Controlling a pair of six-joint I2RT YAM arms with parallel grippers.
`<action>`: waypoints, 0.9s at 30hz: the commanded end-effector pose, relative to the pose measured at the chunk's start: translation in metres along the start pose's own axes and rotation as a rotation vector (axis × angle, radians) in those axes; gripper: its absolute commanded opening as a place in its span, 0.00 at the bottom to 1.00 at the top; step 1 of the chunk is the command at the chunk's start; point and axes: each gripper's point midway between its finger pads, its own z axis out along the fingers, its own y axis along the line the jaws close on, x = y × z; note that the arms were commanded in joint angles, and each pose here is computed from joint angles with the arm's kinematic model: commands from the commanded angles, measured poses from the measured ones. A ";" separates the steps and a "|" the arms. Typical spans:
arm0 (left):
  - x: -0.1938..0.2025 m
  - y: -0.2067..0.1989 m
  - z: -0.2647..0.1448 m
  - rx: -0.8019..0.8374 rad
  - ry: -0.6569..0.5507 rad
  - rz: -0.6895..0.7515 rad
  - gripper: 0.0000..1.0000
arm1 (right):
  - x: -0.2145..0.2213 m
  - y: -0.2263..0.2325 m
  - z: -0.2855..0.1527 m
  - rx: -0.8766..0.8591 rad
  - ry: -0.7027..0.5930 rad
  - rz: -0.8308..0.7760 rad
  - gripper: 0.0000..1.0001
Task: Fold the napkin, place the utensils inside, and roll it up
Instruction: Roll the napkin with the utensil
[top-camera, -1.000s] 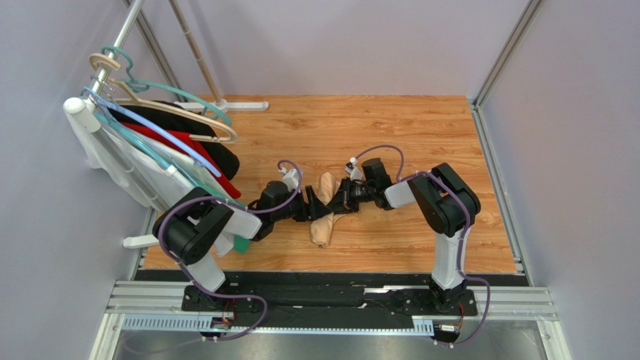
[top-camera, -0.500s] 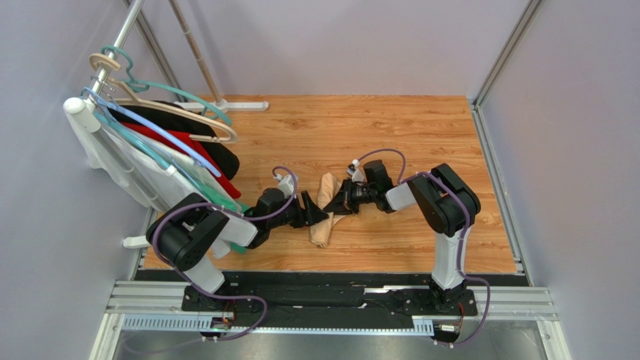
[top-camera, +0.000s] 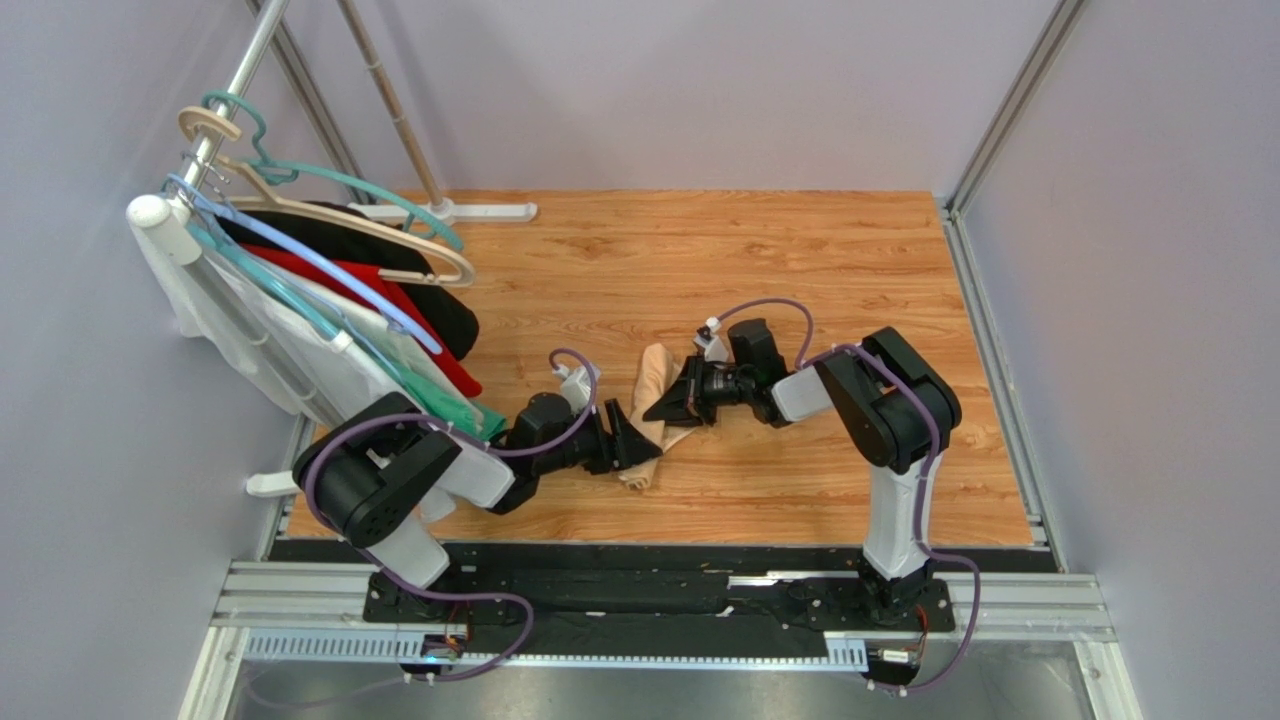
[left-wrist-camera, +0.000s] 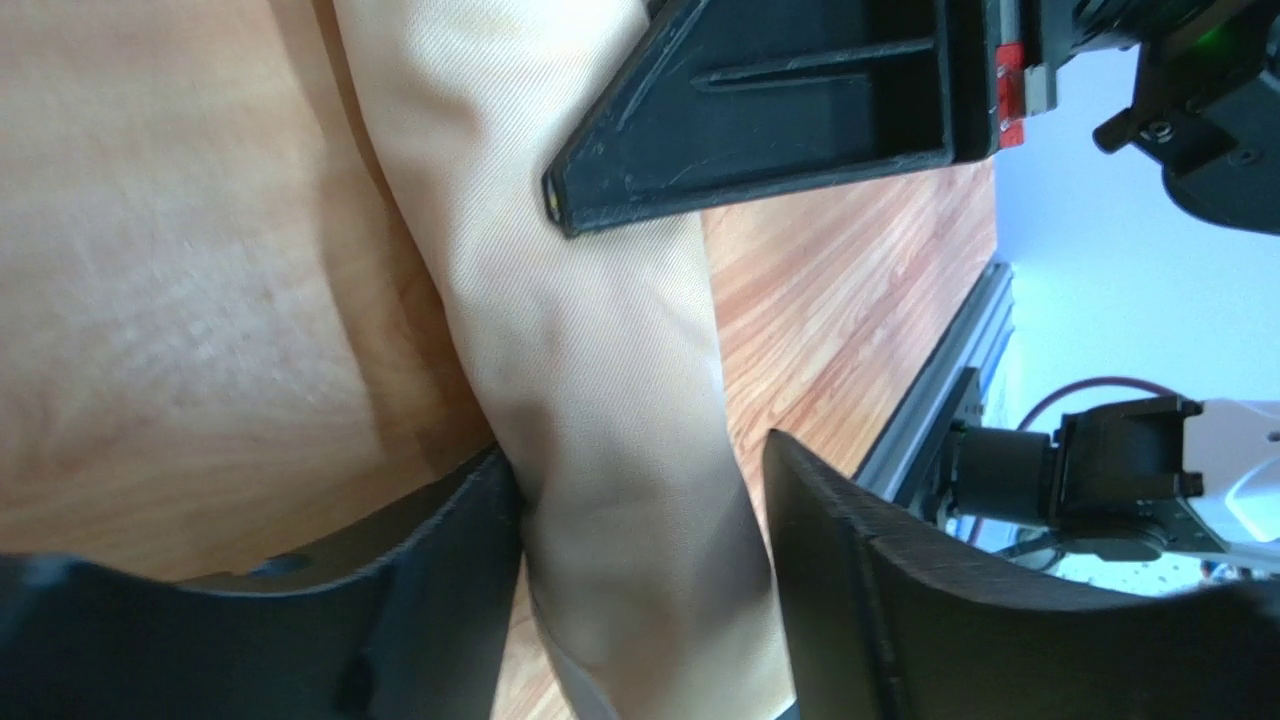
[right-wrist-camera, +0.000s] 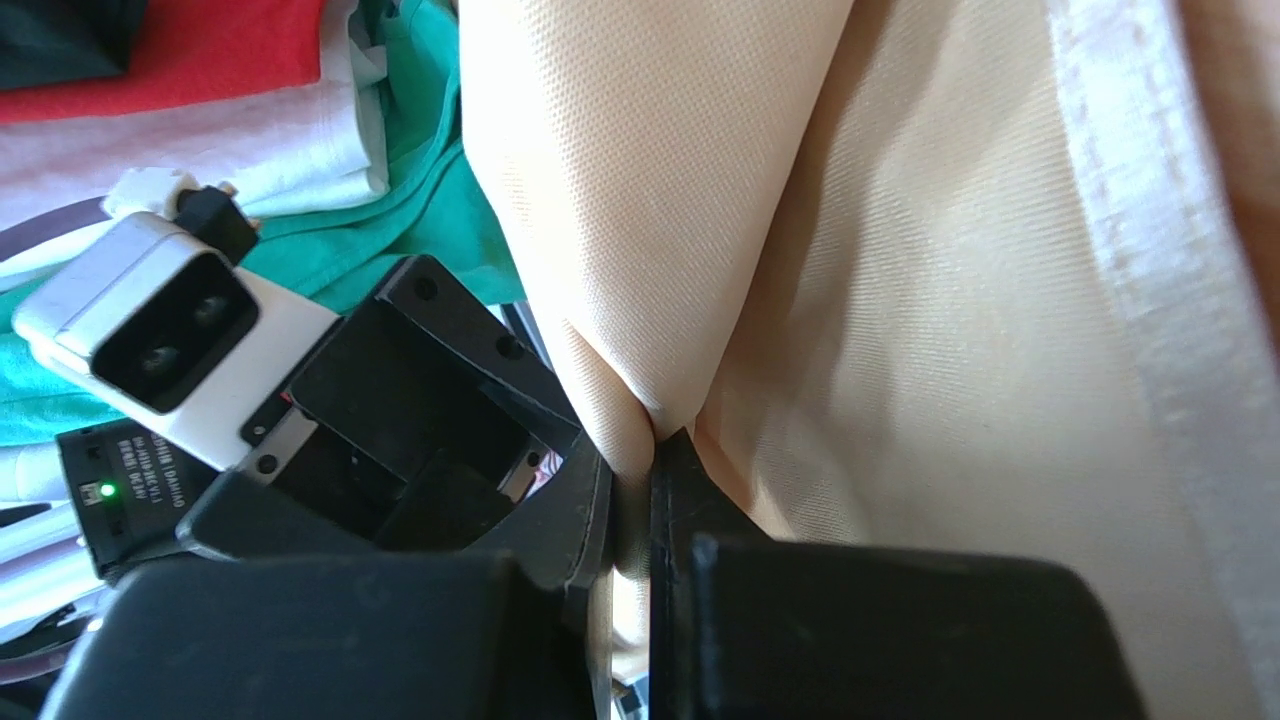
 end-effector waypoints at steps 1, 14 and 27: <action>0.035 0.023 -0.012 -0.091 0.099 -0.063 0.61 | -0.004 0.029 -0.007 -0.075 -0.009 -0.061 0.00; 0.026 0.014 -0.011 -0.075 0.078 -0.083 0.13 | -0.004 0.023 -0.007 -0.073 -0.021 -0.059 0.00; 0.023 0.043 -0.022 -0.316 0.115 -0.031 0.00 | -0.014 -0.005 -0.016 0.173 -0.060 -0.181 0.36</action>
